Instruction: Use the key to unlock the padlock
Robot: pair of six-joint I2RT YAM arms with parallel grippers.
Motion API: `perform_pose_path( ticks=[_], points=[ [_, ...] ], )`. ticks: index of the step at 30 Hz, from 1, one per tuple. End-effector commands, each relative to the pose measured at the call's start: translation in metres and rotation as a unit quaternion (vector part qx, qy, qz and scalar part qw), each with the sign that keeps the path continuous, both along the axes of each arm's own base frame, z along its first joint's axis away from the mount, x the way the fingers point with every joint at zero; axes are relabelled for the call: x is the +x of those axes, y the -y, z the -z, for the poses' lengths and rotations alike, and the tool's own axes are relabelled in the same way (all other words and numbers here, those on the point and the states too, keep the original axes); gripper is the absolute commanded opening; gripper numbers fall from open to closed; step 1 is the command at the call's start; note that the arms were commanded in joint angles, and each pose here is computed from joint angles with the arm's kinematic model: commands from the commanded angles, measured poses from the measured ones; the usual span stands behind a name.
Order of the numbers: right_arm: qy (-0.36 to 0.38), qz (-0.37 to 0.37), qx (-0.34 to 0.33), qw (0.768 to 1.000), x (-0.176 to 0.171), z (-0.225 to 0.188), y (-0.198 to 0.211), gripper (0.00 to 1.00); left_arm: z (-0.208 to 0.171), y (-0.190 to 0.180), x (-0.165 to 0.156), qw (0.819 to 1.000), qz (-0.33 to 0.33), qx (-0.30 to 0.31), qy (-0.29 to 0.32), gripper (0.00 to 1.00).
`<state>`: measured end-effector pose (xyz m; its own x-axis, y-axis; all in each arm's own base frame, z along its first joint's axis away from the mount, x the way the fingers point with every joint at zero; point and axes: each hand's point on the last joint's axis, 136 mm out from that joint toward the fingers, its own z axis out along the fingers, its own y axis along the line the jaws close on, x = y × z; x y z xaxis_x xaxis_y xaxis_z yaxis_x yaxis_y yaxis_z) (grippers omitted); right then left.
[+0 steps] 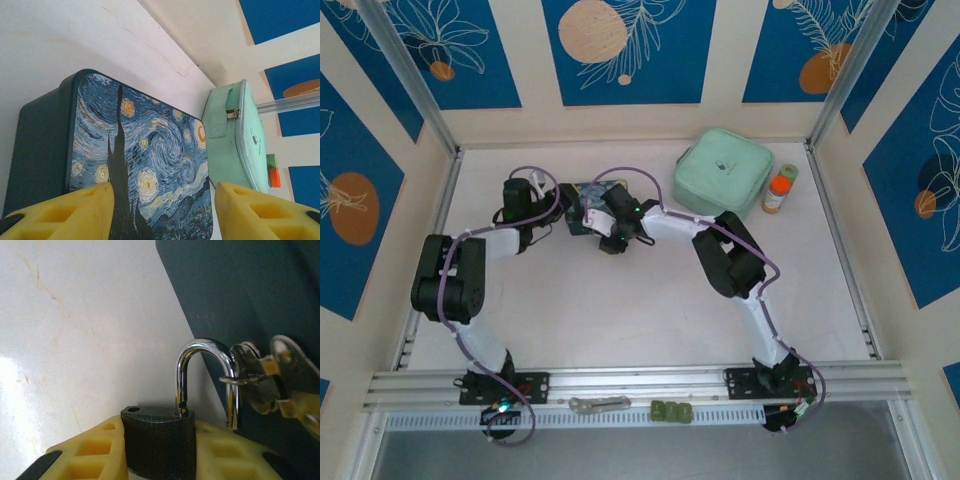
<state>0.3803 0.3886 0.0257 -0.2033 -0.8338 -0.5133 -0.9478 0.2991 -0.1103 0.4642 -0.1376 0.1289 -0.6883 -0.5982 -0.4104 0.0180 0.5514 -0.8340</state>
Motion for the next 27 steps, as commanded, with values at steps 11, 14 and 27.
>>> perform_pose_path(
  ticks=[11,14,27],
  points=[
    [0.046,-0.017,0.031,0.998,0.011,-0.018,-0.026,0.15,0.008,0.014,-0.008,1.0,0.027,-0.009,-0.014,0.55],
    [0.055,-0.018,0.038,0.998,0.013,-0.022,-0.032,0.14,0.008,0.015,-0.009,0.999,0.028,-0.011,-0.015,0.55],
    [0.051,-0.005,0.069,0.996,0.019,-0.037,-0.037,0.14,-0.011,0.021,-0.013,0.999,0.043,-0.028,0.006,0.56]
  ],
)
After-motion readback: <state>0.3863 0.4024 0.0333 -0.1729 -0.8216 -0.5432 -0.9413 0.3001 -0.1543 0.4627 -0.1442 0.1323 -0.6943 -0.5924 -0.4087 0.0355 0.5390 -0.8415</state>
